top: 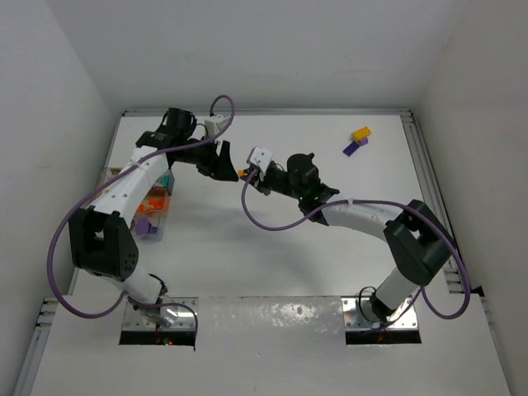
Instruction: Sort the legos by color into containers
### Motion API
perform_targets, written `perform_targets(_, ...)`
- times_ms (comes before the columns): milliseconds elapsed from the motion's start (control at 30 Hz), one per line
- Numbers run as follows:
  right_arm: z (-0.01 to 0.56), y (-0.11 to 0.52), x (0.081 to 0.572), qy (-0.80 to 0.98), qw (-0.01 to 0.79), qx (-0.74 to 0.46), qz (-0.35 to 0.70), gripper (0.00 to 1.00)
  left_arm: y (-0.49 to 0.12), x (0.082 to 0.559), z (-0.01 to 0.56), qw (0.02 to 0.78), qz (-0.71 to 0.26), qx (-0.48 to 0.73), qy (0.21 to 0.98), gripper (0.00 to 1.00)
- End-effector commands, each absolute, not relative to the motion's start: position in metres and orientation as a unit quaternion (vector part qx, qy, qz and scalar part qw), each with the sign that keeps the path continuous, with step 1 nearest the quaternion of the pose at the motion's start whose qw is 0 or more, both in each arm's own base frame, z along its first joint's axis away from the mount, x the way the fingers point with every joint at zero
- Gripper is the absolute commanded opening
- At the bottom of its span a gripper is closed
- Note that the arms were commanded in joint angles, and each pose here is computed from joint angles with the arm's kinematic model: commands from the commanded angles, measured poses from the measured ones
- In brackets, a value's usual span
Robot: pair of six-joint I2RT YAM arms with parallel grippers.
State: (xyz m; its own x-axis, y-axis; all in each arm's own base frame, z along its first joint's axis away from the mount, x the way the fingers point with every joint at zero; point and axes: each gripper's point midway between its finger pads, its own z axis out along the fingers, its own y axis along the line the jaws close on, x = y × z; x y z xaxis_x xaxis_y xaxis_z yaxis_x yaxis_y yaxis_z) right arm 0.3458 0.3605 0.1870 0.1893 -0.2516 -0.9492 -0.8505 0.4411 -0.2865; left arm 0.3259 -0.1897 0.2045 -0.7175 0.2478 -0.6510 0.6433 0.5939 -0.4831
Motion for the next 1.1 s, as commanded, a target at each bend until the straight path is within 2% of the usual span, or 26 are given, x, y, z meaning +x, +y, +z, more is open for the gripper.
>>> perform_targets(0,0.223,0.375,0.346,0.539,0.648,-0.473,0.255,0.0,-0.191,0.334,0.224,0.309,-0.363,0.266,0.838,0.53)
perform_targets(333,0.215,0.379,0.341,0.541,0.64,-0.488,0.245,0.0,-0.199,0.348,0.226,0.311,-0.373,0.256,0.836,0.5)
perform_targets(500,0.217,0.38,0.341,0.542,0.642,-0.482,0.249,0.0,-0.203,0.349,0.225,0.309,-0.373,0.259,0.836,0.43)
perform_targets(700,0.223,0.381,0.345,0.541,0.649,-0.475,0.245,0.0,-0.206,0.345,0.217,0.299,-0.372,0.259,0.84,0.25)
perform_targets(900,0.224,0.383,0.344,0.539,0.65,-0.475,0.249,0.0,-0.215,0.343,0.214,0.292,-0.381,0.261,0.838,0.24)
perform_targets(1067,0.228,0.382,0.345,0.538,0.654,-0.471,0.247,0.0,-0.216,0.344,0.208,0.283,-0.379,0.258,0.842,0.16)
